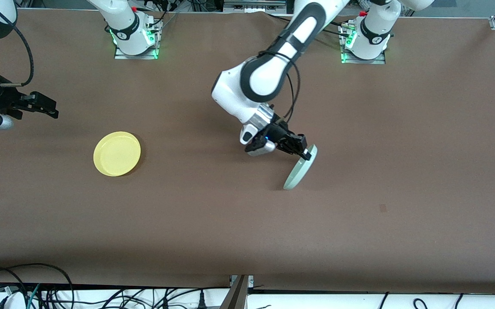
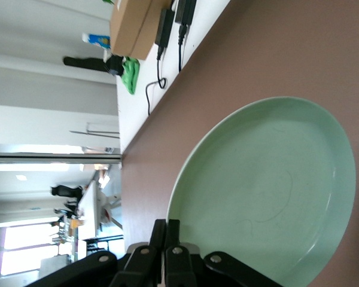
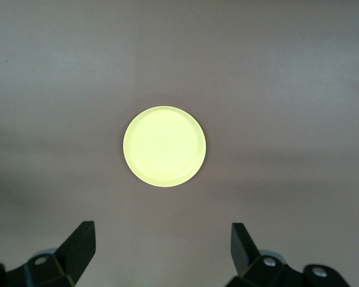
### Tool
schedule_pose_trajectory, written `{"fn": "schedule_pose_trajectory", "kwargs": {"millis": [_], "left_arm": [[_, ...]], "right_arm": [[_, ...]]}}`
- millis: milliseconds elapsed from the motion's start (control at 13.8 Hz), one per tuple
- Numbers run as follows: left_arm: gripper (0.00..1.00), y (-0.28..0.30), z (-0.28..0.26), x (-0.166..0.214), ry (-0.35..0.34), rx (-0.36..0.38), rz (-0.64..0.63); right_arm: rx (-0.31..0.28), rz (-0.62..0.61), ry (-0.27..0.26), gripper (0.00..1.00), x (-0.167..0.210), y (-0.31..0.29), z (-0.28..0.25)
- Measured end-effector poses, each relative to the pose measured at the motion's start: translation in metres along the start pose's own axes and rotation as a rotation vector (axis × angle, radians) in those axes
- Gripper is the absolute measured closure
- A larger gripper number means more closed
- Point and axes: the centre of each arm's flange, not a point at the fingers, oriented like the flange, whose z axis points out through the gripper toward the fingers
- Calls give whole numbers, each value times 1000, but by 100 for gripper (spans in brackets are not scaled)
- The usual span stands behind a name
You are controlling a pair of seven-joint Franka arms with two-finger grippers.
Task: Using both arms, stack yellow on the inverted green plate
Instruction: 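Lift the green plate with the left gripper and flip it over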
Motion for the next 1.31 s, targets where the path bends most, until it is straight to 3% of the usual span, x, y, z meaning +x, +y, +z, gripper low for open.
{"fn": "schedule_pose_trajectory", "kwargs": {"millis": [290,508,1307], "left_arm": [[97,49,-22,-17,107,160,30],[97,77,-23,-27,148,256,50],[97,127,-42,-57,204,317,19]], "right_arm": [[0,-1,0,0,0,0,0],[0,0,0,0,0,0,0],[0,-1,0,0,0,-1,0]]}}
